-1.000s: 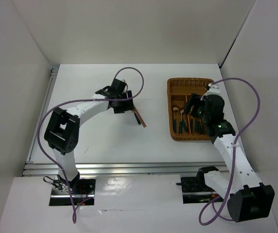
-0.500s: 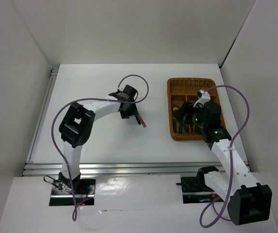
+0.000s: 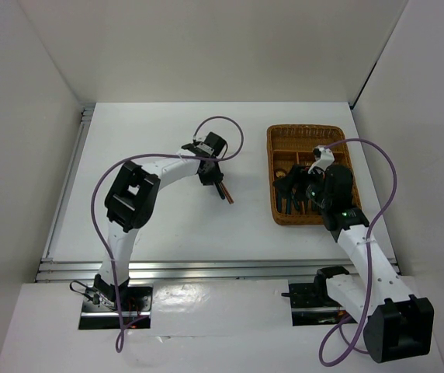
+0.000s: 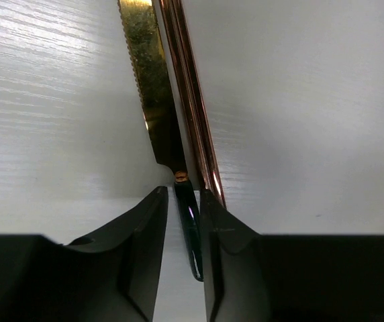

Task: Sort the eating utensils into containers

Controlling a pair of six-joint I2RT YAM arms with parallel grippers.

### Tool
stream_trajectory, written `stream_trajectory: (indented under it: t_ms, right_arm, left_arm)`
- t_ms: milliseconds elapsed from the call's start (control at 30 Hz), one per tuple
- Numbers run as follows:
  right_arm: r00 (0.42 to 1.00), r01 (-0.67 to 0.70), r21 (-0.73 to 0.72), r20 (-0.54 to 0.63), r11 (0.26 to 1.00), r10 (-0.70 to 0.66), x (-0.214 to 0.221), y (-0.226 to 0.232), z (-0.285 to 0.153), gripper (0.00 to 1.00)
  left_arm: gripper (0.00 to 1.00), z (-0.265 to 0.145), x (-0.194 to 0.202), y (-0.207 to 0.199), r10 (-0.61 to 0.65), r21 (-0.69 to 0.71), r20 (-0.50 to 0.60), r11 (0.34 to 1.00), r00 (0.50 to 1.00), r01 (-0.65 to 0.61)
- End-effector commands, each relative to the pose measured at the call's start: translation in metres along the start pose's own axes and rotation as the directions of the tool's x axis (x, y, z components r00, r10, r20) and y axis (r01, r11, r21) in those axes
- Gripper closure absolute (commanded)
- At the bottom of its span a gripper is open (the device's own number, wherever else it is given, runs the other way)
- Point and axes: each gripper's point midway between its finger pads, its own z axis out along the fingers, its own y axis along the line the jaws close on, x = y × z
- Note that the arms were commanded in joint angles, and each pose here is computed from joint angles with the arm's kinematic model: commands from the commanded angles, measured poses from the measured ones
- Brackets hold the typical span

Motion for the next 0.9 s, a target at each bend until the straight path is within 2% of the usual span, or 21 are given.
stream_trajectory:
  t_ms: [0,200,267,367,467,567,667,800,867]
  right_arm:
    - [0.998,0.029,-0.039,0.06,0.999,-0.027,-0.012,0.009,-0.001,0.26]
    - [0.998,0.012,-0.051,0.056,0.999,-0.009,-0.01,0.01,0.001,0.26]
    - [0.999,0.008,-0.059,0.043,0.998,-0.006,-0.007,0.009,0.004,0.26]
    - [1.0,0.004,-0.08,0.022,0.997,-0.002,-0.005,0.011,0.009,0.26]
    - [1.0,0.004,-0.094,0.009,0.996,-0.003,-0.004,0.015,0.011,0.26]
    - [1.0,0.018,-0.089,0.022,0.996,-0.016,-0.007,0.014,0.012,0.26]
    - [0.999,0.032,-0.097,0.046,0.995,-0.028,-0.014,0.019,0.011,0.26]
    - [0.998,0.041,-0.088,0.05,0.995,-0.037,-0.015,0.017,0.011,0.25]
    - [0.998,0.041,-0.088,0.05,0.995,-0.037,-0.015,0.017,0.011,0.25]
  left_arm:
    - [0.62,0.008,0.013,0.018,0.001,-0.086,-0.042,0.996,0.999,-0.005]
    - [0.83,0.011,0.023,0.035,0.018,-0.129,-0.056,0.991,0.998,-0.026]
    - [0.84,0.011,0.022,0.036,0.019,-0.135,-0.049,0.99,0.999,-0.026]
    - [0.84,0.01,0.025,0.04,0.054,-0.144,-0.064,0.988,0.996,-0.063]
    - [0.69,0.014,0.013,0.034,0.115,-0.15,-0.059,0.981,0.992,-0.122]
    - [0.64,0.013,0.015,0.045,0.149,-0.215,-0.096,0.962,0.984,-0.167]
    - [0.64,0.014,0.02,0.053,0.153,-0.244,-0.116,0.953,0.981,-0.178]
    - [0.71,0.018,0.034,0.061,0.158,-0.241,-0.16,0.951,0.974,-0.194]
    - [0.78,0.024,0.039,0.065,0.159,-0.251,-0.174,0.947,0.972,-0.2]
